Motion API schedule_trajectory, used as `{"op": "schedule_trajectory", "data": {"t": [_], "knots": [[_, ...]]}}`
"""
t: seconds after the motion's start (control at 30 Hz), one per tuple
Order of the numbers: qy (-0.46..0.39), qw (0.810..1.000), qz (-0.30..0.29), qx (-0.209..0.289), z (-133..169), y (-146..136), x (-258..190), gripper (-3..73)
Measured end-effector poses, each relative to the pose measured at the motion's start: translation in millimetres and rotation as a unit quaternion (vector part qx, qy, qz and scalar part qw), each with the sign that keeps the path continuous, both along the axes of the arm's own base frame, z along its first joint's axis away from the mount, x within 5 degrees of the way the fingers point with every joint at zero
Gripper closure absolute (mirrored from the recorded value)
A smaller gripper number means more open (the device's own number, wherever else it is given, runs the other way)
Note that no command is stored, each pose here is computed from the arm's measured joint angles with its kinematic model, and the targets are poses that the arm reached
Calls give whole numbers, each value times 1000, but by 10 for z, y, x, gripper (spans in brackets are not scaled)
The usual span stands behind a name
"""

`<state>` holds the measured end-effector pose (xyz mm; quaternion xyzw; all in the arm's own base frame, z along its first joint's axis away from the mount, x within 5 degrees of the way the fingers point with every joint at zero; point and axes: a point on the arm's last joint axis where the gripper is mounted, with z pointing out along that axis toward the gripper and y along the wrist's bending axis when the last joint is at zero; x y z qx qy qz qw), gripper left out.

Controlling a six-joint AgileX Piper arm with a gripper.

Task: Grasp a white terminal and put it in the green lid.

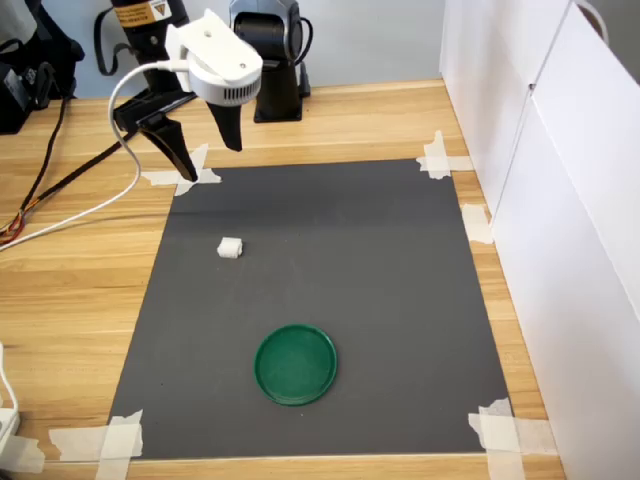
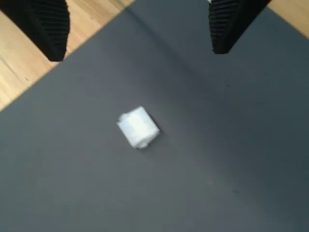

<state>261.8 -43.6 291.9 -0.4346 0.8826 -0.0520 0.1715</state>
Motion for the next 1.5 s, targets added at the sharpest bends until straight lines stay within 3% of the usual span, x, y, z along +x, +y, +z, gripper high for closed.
{"op": "schedule_trajectory", "data": {"t": [0.13, 0.33, 0.67, 1.03, 1.5], "knots": [[24, 999, -10, -33, -127, 100, 104, -11], [36, 999, -9, -36, -306, 144, 198, -4], [20, 996, 60, -62, -626, 142, 223, -3], [67, 994, 71, -57, -899, 134, 298, -3], [81, 993, 70, -55, -996, 130, 326, -1]]}}
